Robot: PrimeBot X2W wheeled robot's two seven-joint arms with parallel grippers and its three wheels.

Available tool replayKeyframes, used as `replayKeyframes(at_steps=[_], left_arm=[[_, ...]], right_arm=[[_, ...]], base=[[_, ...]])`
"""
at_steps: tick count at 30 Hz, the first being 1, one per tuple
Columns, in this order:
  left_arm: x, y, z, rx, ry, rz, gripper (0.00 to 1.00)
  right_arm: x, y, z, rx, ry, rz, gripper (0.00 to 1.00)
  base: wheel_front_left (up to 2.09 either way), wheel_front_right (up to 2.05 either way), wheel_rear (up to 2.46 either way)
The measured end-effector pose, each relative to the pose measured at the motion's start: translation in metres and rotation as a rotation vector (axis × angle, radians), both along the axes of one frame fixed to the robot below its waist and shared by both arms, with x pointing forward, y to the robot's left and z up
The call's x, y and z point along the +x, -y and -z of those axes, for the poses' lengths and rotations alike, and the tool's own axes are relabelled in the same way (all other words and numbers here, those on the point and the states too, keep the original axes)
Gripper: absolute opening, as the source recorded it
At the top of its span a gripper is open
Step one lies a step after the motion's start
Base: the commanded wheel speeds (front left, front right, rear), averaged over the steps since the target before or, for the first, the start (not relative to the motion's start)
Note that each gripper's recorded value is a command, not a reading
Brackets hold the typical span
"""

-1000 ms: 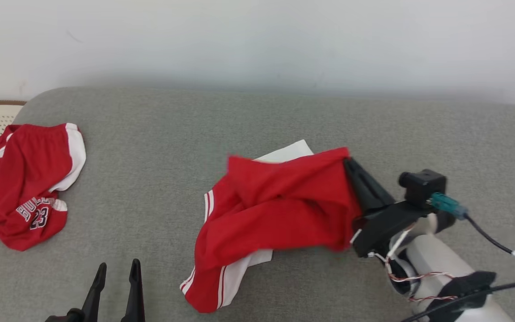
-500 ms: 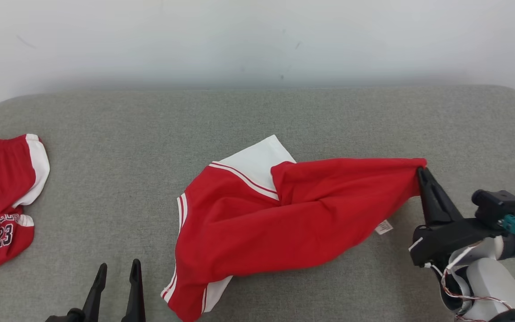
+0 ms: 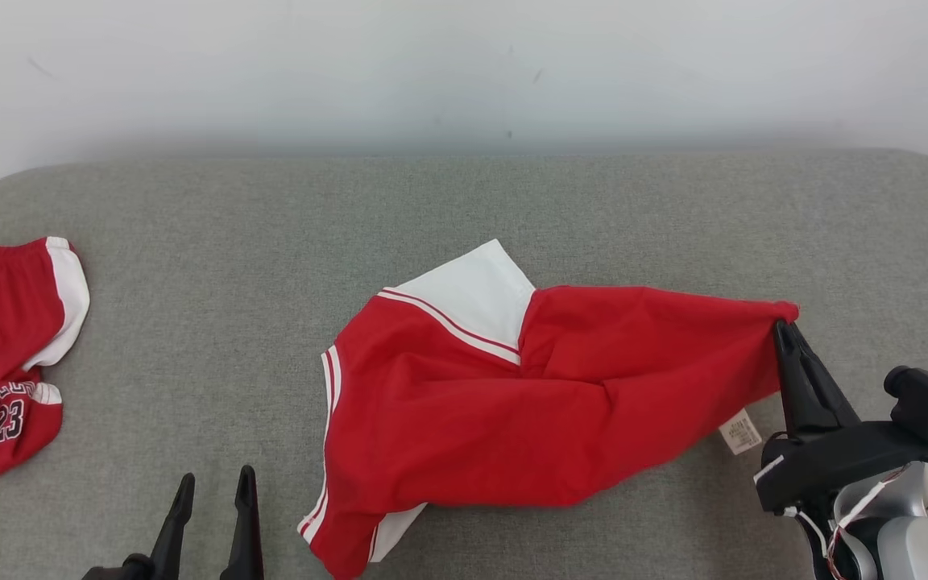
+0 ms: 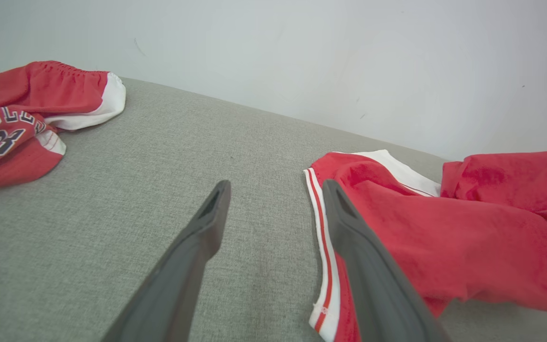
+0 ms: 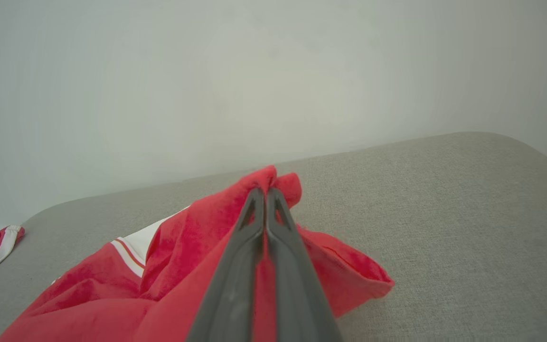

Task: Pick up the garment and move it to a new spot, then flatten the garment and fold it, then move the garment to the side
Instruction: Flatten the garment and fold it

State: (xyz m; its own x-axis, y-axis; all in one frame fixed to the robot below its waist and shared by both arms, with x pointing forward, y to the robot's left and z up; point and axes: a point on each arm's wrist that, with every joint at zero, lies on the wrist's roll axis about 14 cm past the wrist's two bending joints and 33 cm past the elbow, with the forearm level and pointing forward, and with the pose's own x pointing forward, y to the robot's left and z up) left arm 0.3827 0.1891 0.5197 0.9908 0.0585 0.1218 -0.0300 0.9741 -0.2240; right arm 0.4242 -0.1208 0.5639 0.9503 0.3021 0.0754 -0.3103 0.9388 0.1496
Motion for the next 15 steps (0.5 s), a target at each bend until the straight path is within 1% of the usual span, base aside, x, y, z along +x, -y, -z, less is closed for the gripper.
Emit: replayKeyframes(at_steps=[6,8,9,14,15], left_arm=[[0.0,-0.001,0.001,0.001,-0.003,-0.004,1.0],[0.001,-0.002,0.002,0.001,-0.007,-0.005,1.0],[0.001,-0.001,0.002,0.001,-0.008,-0.003,1.0],[0.003,0.002,0.002,0.001,-0.008,0.009,1.0],[0.004,0.002,0.002,0.001,-0.007,0.011,1.0]], right_arm=[[0.001,0.002,0.012,-0.01,-0.054,0.008,0.0],[0.004,0.002,0.023,-0.024,-0.085,0.01,0.0],[0.006,0.002,0.028,-0.04,-0.094,0.008,0.0],[0.025,-0.005,0.034,-0.032,-0.096,-0.012,0.0],[0.028,-0.006,0.038,-0.049,-0.105,-0.018,0.0]], base=[[0.0,0.0,0.0],[0.0,0.0,0.0],[0.0,0.0,0.0],[0.0,0.0,0.0],[0.0,0.0,0.0]])
